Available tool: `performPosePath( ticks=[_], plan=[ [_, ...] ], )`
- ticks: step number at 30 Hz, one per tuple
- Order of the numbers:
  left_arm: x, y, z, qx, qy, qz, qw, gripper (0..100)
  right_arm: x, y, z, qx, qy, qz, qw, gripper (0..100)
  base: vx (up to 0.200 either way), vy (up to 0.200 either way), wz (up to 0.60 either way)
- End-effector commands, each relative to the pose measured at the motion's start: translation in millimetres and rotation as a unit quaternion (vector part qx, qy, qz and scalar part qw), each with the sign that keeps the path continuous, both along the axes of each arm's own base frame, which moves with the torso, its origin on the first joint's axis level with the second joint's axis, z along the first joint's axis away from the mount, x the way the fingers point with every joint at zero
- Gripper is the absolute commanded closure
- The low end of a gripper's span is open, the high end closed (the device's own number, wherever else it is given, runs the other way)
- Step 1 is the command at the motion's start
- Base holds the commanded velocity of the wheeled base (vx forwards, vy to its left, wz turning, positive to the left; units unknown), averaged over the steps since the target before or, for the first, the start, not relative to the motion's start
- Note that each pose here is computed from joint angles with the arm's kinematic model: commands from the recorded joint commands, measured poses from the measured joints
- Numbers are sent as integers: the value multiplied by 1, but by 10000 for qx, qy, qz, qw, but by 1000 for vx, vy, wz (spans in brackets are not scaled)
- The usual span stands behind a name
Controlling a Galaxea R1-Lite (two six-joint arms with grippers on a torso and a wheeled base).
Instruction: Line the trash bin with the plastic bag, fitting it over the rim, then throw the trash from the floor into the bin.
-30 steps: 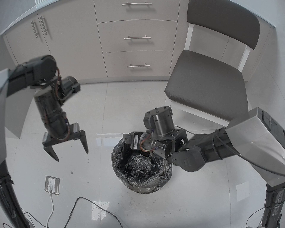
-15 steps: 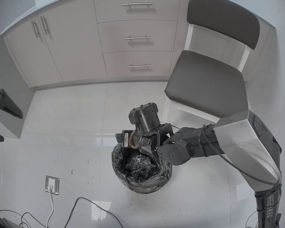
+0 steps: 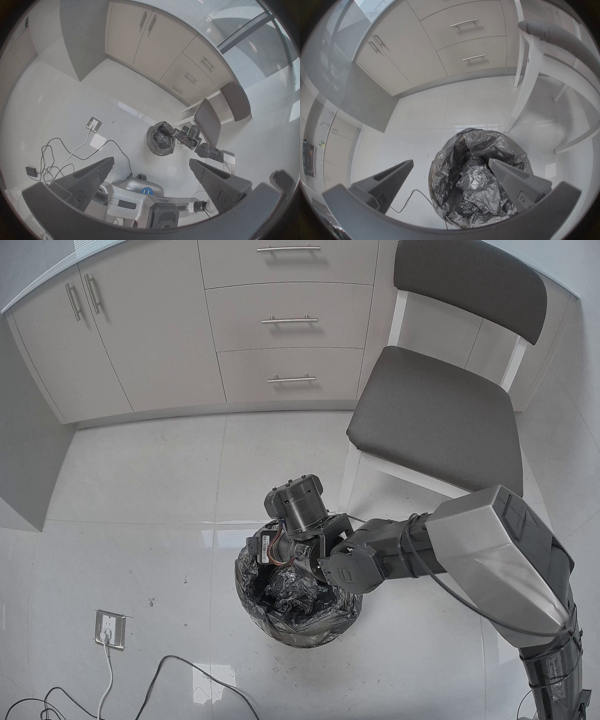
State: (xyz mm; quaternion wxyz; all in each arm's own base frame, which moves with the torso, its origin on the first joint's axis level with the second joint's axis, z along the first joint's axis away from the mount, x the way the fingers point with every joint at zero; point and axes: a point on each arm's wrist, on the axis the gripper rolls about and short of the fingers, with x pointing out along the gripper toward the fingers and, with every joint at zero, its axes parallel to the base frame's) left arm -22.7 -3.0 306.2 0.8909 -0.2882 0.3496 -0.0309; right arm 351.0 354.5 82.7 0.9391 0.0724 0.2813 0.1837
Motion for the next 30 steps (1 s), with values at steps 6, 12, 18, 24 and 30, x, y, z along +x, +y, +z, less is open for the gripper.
performPosePath(
  ticks=[6,12,18,24,30],
  plan=[
    [-81,-7,-99,-412,-1293,-69,9907,0,10,7,-58,-169,509,-209,9983,100,0,0,0],
    [-82,-9,-110,-422,-1355,-52,9899,0,16,3,-66,-210,544,-275,9979,100,0,0,0],
    [-79,-9,-118,-425,-1338,-41,9901,0,21,6,-87,-282,613,-292,9973,100,0,0,0],
    [-79,-8,-120,-431,-1373,-46,9896,0,47,-3,-97,-265,603,-523,9965,100,0,0,0],
    [-78,-8,-121,-426,-1338,-48,9901,0,55,-12,-115,-437,886,-698,9927,100,0,0,0]
  ],
)
